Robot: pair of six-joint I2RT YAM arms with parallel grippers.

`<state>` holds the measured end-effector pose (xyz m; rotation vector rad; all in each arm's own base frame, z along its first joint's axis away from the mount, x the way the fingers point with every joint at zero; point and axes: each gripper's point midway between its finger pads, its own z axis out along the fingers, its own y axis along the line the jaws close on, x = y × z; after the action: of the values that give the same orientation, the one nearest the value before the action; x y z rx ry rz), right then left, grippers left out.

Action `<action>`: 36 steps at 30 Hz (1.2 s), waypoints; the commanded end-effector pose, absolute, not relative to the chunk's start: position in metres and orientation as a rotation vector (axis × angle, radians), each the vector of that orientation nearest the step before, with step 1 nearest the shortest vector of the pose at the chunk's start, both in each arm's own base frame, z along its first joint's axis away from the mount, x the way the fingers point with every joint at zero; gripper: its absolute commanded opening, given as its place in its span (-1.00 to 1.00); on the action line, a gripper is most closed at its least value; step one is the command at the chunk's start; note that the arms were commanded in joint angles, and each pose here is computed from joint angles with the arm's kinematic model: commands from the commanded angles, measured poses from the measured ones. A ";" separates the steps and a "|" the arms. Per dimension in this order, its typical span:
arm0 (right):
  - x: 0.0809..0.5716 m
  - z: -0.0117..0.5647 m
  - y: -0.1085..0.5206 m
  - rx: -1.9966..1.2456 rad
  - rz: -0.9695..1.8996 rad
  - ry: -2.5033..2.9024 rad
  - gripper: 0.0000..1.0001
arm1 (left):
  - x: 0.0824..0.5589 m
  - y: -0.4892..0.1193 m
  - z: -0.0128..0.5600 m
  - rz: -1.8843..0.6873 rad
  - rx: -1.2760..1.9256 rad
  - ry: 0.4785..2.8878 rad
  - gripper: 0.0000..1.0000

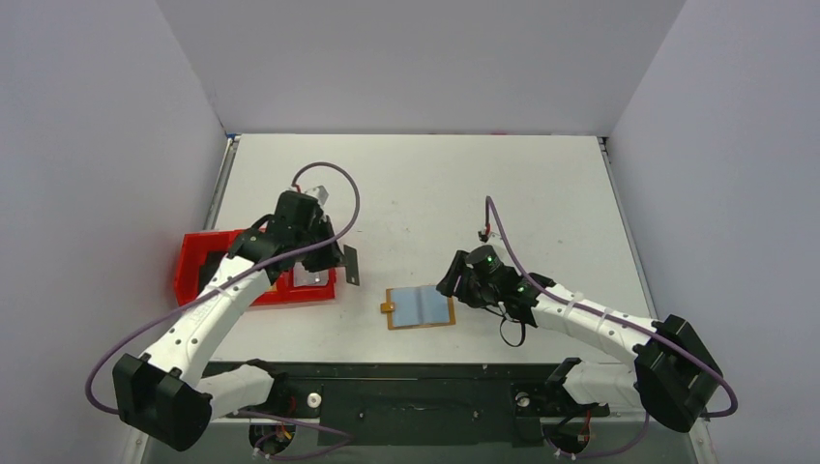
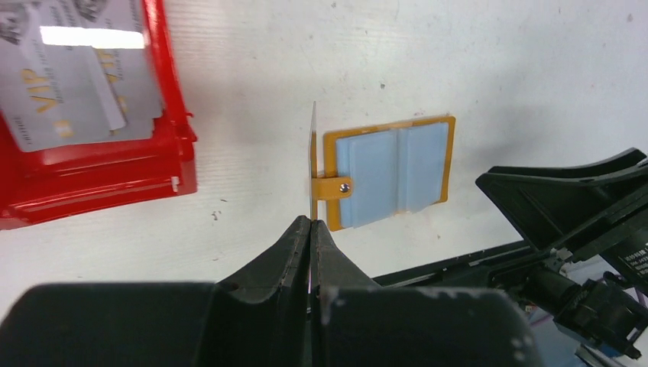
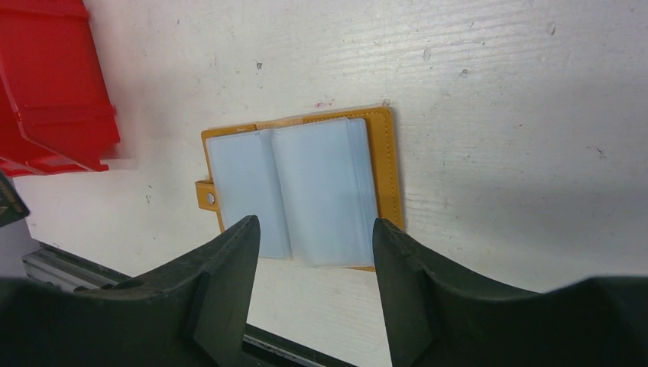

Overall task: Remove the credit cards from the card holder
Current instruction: Place the credit card in the storage box.

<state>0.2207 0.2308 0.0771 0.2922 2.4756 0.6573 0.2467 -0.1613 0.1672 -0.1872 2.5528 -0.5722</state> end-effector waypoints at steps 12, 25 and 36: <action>0.231 0.109 0.241 0.175 0.681 2.420 0.05 | 0.286 -0.020 0.209 0.076 -0.581 2.349 -1.00; 0.207 0.100 0.238 0.000 0.679 2.514 0.05 | 0.300 0.104 0.216 0.861 -0.752 2.233 -1.00; 0.195 0.098 0.218 -0.026 0.621 2.530 0.04 | 0.304 0.144 0.173 1.148 -0.764 2.300 -1.00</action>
<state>0.1939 0.2225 0.0885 -0.0010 2.5634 0.6304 0.3014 0.1212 0.1707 -0.7431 2.3417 1.0160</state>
